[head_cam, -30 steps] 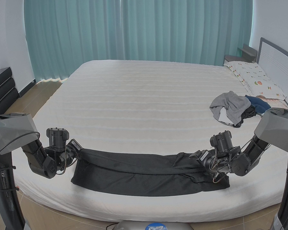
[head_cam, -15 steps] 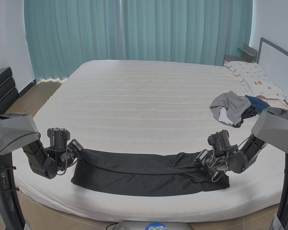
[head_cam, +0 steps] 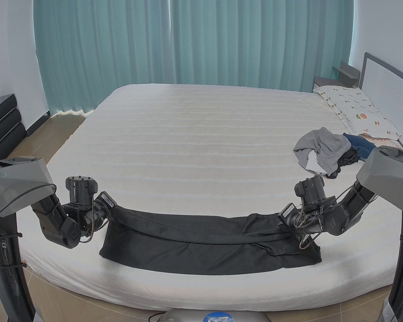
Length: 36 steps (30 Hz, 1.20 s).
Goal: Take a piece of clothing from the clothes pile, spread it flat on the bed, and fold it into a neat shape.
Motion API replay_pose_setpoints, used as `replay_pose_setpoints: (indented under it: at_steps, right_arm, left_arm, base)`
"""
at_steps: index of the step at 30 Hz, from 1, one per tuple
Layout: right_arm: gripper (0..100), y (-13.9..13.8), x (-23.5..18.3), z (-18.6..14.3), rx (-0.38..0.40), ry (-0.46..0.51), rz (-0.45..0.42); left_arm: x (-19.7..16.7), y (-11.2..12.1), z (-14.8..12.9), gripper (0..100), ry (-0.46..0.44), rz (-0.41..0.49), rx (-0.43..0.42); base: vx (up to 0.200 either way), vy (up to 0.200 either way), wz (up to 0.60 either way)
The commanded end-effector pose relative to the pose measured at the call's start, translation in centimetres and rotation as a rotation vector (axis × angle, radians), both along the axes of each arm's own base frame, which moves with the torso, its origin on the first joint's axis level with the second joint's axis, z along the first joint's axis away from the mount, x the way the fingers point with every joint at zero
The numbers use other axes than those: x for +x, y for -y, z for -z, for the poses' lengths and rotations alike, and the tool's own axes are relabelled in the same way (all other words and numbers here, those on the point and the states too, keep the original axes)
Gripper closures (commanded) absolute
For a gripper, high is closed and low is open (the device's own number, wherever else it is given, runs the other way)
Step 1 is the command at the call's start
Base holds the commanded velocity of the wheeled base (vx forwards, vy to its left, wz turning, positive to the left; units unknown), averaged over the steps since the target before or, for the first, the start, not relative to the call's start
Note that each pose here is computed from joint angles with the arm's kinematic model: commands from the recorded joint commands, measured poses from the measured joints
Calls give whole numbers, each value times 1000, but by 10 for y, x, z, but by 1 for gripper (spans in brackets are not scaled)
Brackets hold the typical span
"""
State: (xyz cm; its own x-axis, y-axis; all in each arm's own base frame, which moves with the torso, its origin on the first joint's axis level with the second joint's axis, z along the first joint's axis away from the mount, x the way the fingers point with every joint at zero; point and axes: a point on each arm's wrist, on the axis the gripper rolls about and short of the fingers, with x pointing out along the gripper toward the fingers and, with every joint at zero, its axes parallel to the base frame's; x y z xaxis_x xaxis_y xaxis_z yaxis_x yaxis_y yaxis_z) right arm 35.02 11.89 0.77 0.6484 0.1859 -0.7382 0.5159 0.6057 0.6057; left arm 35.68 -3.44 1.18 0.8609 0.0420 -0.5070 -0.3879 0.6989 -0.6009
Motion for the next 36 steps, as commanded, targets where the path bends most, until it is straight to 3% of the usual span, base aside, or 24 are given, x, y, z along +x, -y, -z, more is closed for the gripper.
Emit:
replay_pose_setpoints:
  at_steps: [1,5,6,14,24,30,35,36]
  right_arm:
    - [100,1,-1,0,-10,3,-6]
    - [100,0,-3,2,-19,0,-19]
    - [0,-1,-3,3,-19,-1,-24]
    - [0,-11,-7,5,-31,-4,-59]
    - [0,-11,0,7,-8,-3,-28]
    - [0,-12,0,17,-54,-15,13]
    - [0,-12,4,16,-45,-1,25]
    - [100,-12,4,15,-42,0,29]
  left_arm:
    - [1,0,0,100,1,0,0]
    - [0,-1,0,100,1,-2,0]
    - [0,-1,0,100,0,-2,0]
    - [-1,-1,1,100,-3,-3,0]
    - [0,-2,2,100,-5,-7,0]
    - [0,-2,1,100,-3,-7,0]
    - [0,-2,1,100,-3,-7,0]
    - [0,-2,1,100,-3,-7,0]
  base:
    - [0,0,0]
    - [0,0,0]
    - [0,0,0]
    - [0,0,0]
    - [0,0,0]
    - [0,0,0]
    - [0,0,0]
    - [0,0,0]
